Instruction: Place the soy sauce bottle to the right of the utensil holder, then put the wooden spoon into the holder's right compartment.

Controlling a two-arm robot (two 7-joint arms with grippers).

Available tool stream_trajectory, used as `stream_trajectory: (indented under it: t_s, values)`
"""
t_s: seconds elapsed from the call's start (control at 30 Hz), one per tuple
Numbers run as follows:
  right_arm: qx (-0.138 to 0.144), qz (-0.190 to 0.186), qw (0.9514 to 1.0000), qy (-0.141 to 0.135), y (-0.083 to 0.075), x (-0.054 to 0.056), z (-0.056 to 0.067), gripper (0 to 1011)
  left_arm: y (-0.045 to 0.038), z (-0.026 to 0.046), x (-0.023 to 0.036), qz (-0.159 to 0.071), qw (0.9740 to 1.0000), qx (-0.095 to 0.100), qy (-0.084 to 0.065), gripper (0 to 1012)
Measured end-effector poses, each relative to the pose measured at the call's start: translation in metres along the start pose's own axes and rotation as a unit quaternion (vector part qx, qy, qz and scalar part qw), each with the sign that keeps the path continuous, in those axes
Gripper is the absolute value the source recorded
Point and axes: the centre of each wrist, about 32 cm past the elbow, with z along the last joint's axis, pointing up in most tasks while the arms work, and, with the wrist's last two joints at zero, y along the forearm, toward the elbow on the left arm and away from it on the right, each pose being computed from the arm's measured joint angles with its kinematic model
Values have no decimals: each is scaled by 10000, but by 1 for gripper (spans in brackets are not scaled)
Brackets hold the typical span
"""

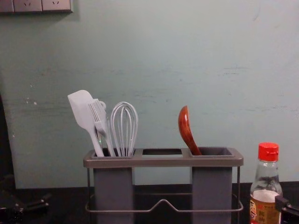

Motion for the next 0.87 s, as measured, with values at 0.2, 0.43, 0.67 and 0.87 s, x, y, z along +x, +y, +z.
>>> stream_trajectory:
  t_s: [0.2, 0.43, 0.67, 0.87]
  values:
    - [3, 2, 10000, 0, -1, -2, 0, 1002, 0, 0, 0, 0, 10000, 0, 0, 1005]
    - [8, 0, 10000, 0, -2, -3, 2, 1002, 0, 0, 0, 0, 10000, 0, 0, 1005]
    - [11, -6, 10000, -1, -2, -4, 2, 1002, 0, 0, 0, 0, 10000, 0, 0, 1005]
    - [11, -12, 10000, -1, -2, -4, 2, 1002, 0, 0, 0, 1, 10000, 0, 0, 1005]
